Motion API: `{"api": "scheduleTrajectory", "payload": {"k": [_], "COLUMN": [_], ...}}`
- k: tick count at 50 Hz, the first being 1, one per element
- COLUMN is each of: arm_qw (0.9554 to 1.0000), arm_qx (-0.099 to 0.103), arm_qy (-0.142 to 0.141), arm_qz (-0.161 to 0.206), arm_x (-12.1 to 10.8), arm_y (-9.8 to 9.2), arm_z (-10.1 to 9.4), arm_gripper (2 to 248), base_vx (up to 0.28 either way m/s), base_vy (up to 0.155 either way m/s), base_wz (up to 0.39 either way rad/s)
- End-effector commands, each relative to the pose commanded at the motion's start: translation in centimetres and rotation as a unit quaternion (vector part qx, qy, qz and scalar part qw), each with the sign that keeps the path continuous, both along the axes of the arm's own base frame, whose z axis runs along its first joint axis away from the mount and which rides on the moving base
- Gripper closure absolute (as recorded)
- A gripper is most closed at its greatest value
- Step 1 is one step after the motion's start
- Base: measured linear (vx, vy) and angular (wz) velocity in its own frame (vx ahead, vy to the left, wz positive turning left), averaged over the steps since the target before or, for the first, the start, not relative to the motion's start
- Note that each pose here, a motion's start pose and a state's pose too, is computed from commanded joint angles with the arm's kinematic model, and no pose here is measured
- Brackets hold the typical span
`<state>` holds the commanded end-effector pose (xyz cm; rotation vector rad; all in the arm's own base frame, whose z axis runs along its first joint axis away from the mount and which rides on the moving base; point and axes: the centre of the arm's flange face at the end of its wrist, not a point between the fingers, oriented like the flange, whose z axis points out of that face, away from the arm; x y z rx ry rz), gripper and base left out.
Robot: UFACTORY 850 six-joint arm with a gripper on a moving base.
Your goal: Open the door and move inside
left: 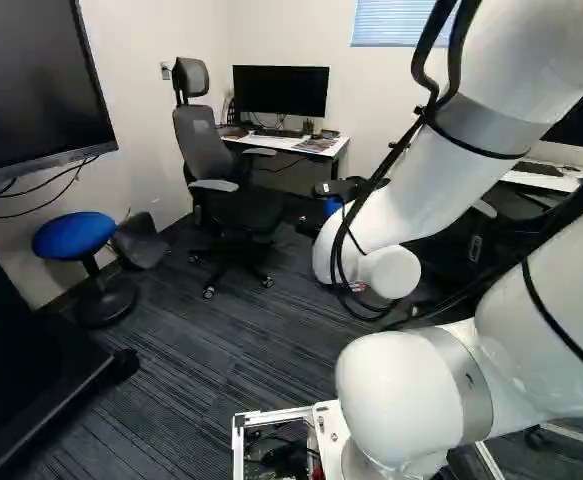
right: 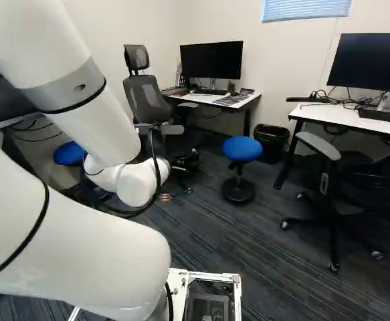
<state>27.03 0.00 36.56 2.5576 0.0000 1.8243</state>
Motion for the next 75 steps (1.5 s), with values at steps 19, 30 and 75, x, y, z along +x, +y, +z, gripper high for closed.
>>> {"api": "scheduleTrajectory", "payload": {"k": [19, 30, 75], "arm_qw": [1.0000, 1.0000, 1.0000], "arm_qx": [0.000, 0.000, 0.000], "arm_qy": [0.000, 0.000, 0.003], "arm_qz": [0.000, 0.000, 0.000], "arm_x": [0.0, 0.0, 1.5], "arm_y": [0.0, 0.0, 0.0], "arm_z": [0.0, 0.0, 0.2], "arm_gripper": [3, 3, 3], "base_vx": [0.178, 0.177, 0.042], "base_vy": [0.002, 0.005, 0.002], "base_wz": [0.006, 0.003, 0.001]}}
